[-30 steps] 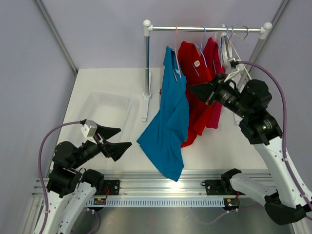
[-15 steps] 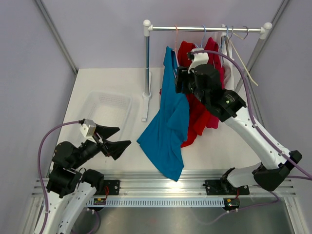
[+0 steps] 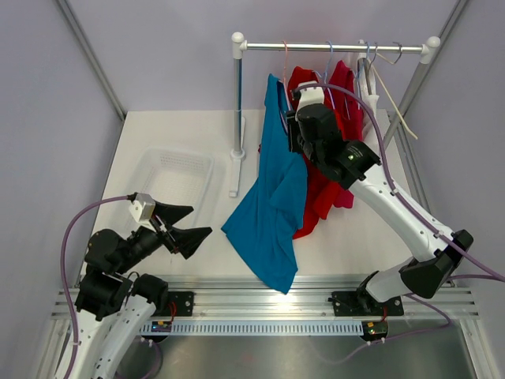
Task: Remove the t-shirt from the hanger
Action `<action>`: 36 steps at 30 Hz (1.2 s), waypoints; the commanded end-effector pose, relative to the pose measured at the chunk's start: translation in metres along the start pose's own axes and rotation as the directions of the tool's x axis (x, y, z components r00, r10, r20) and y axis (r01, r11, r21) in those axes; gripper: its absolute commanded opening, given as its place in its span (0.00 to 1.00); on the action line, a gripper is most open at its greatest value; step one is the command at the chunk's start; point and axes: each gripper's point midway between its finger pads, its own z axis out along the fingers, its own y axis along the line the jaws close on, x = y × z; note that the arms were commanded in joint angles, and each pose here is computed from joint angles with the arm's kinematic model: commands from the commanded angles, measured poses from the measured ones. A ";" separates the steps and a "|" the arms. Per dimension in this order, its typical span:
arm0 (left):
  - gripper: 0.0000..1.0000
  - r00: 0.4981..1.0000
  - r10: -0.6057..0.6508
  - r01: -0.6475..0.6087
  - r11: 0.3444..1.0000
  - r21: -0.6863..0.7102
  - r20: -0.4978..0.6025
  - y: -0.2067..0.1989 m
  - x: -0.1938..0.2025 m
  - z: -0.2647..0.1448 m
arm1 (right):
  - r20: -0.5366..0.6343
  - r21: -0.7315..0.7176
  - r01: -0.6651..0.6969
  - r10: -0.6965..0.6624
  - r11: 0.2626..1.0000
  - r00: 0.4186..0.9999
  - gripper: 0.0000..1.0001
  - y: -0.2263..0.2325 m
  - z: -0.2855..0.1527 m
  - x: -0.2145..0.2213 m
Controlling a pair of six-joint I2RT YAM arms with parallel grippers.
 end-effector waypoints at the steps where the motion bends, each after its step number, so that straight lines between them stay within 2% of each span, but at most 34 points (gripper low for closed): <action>1: 0.99 1.000 -0.008 0.008 1.000 -0.007 0.010 0.001 -0.004 0.001 | 0.035 0.026 0.003 -0.004 1.000 0.999 0.41 -0.004 -0.006 -0.016; 3: 0.99 1.000 -0.011 0.011 1.000 -0.010 0.011 0.001 -0.004 0.001 | 0.040 0.024 0.002 -0.003 1.000 0.999 0.33 -0.004 -0.006 -0.017; 6: 0.99 1.000 -0.017 0.017 1.000 -0.018 0.008 0.003 -0.004 0.003 | 0.040 0.023 0.010 -0.011 1.000 0.999 0.32 -0.003 -0.005 -0.018; 10: 0.99 1.000 -0.020 0.020 1.000 -0.024 0.010 0.004 -0.005 0.003 | 0.025 0.025 0.027 -0.028 0.999 0.999 0.15 -0.002 0.000 -0.013; 11: 0.99 1.000 -0.021 0.022 0.999 -0.027 0.009 0.005 -0.005 0.003 | 0.025 0.025 0.029 -0.029 0.999 0.999 0.03 -0.002 0.001 -0.013; 12: 0.99 1.000 -0.024 0.024 0.999 -0.032 0.009 0.006 -0.005 0.004 | 0.028 0.028 0.030 -0.031 0.999 0.999 0.00 -0.002 0.001 -0.013; 15: 0.99 0.999 -0.053 0.053 0.997 -0.051 -0.009 0.011 -0.004 0.009 | 0.095 0.015 0.020 -0.022 1.000 0.995 0.00 -0.002 -0.003 -0.026; 18: 0.99 0.995 -0.097 0.093 0.992 -0.083 -0.037 0.018 -0.002 0.017 | 0.225 -0.004 -0.017 0.018 1.000 0.974 0.00 -0.004 -0.014 -0.055; 21: 0.99 0.991 -0.128 0.124 0.987 -0.101 -0.041 0.021 -0.006 0.022 | 0.407 -0.013 -0.050 0.050 0.999 0.912 0.00 -0.011 -0.032 -0.096; 24: 0.99 0.989 -0.142 0.139 0.985 -0.102 -0.026 0.018 -0.017 0.023 | 0.515 -0.022 -0.089 0.087 0.996 0.853 0.00 -0.019 -0.049 -0.114; 28: 0.99 0.984 -0.176 0.173 0.979 -0.106 -0.013 0.016 -0.028 0.027 | 0.563 -0.065 -0.144 0.156 0.987 0.812 0.00 -0.022 -0.060 -0.113; 36: 0.96 0.961 -0.274 0.274 0.962 0.010 0.031 -0.004 -0.070 0.050 | 0.502 -0.129 -0.207 0.244 0.970 0.829 0.00 -0.022 -0.058 -0.059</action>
